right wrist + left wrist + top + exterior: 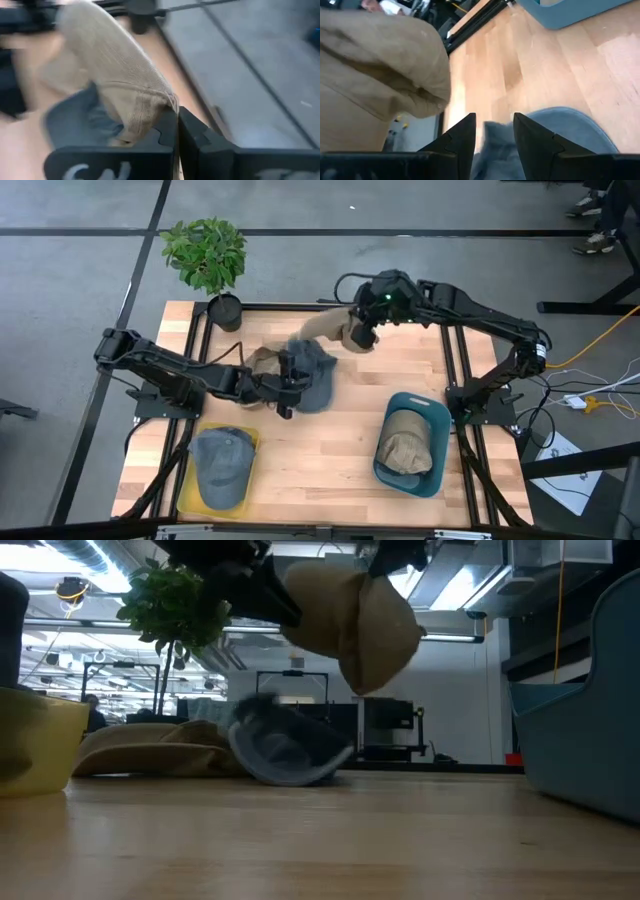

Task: Pick & Place hat
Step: Put the right brown cap into the blue bin

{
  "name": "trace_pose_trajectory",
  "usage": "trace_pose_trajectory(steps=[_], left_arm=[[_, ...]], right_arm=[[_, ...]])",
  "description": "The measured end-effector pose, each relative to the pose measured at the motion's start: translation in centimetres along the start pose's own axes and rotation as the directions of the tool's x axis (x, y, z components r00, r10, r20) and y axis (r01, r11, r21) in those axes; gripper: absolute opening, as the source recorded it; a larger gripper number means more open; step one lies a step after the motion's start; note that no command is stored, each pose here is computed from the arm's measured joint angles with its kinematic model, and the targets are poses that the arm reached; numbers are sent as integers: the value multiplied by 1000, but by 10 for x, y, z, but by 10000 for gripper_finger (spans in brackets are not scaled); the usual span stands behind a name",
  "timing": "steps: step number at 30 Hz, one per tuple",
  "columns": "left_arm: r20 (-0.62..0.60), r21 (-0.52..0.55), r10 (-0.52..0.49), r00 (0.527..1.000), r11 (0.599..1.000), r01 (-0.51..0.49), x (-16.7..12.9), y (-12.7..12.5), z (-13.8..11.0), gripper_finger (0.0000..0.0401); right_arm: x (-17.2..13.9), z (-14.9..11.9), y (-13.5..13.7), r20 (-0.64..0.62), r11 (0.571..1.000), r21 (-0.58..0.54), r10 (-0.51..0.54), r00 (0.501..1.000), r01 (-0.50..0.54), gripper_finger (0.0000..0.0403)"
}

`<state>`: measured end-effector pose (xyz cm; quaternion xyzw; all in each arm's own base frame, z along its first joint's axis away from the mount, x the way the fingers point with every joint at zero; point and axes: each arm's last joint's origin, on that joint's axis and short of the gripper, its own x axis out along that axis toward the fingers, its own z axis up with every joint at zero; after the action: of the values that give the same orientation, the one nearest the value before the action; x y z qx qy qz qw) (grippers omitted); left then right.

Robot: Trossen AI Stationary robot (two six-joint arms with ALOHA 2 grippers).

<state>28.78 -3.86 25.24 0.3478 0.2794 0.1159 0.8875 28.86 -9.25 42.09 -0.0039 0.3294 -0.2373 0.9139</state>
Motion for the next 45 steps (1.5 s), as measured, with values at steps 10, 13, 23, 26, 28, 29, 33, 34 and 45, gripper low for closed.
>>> trace_pose_trajectory(steps=[10,13,23,26,28,29,33,34,45], left_arm=[[-45,39,187,981,982,-185,-11,-6,9,127],[-50,9,264,963,965,-264,-12,-2,12,127],[-109,16,434,894,900,-435,-14,9,16,127],[-117,32,442,890,897,-441,-14,10,16,128],[-119,34,447,886,894,-447,-13,11,15,127],[-121,30,454,883,891,-454,-13,12,16,128],[-133,30,486,864,873,-486,-16,15,17,134],[-126,23,488,864,872,-489,-18,16,18,138],[94,-188,373,923,917,-352,-38,39,24,224]], right_arm=[[3,9,1,101,928,77,356,929,-364,5],[4,11,-1,122,914,116,374,919,-388,5],[11,2,-3,28,899,104,426,904,-426,5],[8,4,11,39,766,61,638,769,-639,5],[7,3,18,29,772,38,634,773,-635,5],[7,3,19,24,789,25,613,789,-614,5],[8,-2,19,-31,844,-9,536,844,-536,5],[9,-4,19,-49,854,-14,519,853,-520,5],[8,-9,20,-104,848,-158,496,862,-506,5]])
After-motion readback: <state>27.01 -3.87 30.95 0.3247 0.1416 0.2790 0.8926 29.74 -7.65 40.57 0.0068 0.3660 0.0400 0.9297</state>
